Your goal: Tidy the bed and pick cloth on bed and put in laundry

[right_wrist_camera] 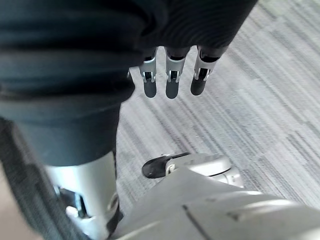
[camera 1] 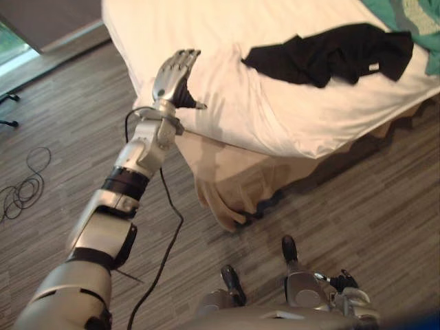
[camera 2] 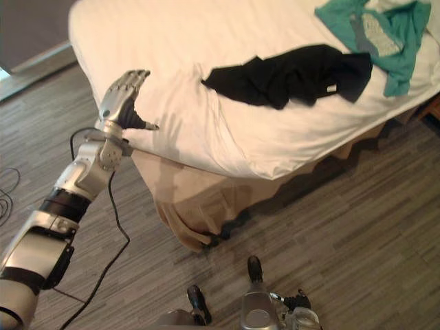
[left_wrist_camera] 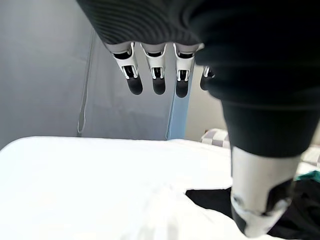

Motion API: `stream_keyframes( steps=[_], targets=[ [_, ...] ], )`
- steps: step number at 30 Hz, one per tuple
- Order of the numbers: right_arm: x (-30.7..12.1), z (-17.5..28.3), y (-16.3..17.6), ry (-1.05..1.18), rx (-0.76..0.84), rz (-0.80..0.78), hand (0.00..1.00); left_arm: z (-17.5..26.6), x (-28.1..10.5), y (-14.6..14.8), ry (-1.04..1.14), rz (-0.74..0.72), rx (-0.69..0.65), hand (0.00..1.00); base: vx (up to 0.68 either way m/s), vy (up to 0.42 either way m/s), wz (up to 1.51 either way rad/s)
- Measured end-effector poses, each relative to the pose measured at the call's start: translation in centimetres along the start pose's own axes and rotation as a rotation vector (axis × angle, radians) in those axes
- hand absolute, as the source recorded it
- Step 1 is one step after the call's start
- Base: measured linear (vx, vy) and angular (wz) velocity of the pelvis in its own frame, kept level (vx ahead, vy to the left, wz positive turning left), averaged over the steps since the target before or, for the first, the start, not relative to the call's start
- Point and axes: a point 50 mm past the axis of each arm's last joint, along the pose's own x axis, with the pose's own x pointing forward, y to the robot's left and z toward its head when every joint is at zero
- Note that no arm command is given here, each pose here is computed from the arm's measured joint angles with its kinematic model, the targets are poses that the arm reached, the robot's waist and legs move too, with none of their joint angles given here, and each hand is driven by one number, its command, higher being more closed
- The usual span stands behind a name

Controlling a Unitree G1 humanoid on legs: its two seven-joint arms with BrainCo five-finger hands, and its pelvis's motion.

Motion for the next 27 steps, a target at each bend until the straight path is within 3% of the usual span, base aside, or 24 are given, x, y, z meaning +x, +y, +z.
stream_keyframes(
  steps=[15, 16, 20, 27],
  targets=[
    [-0.3, 7.0, 3.8, -0.234, 0.156, 0.077, 0.0, 0.6, 5.3, 7.1, 0.106, 0.2, 0.082, 0.0, 0.01, -0.01, 0.0],
    [-0.4, 7.2, 3.9, -0.246, 0.152, 0.082, 0.0, 0.4, 5.3, 7.5, 0.114, 0.213, 0.081, 1.0, -0.01, -0.01, 0.06],
    [-0.9, 8.1, 5.3, -0.291, 0.135, 0.132, 0.0, -1.8, 5.1, 9.7, 0.199, 0.295, 0.088, 1.0, -0.02, -0.025, 0.06],
    [-1.2, 8.7, 5.9, -0.321, 0.117, 0.157, 0.0, -3.1, 4.6, 8.4, 0.252, 0.228, 0.04, 1.0, -0.03, 0.001, 0.12]
  ],
)
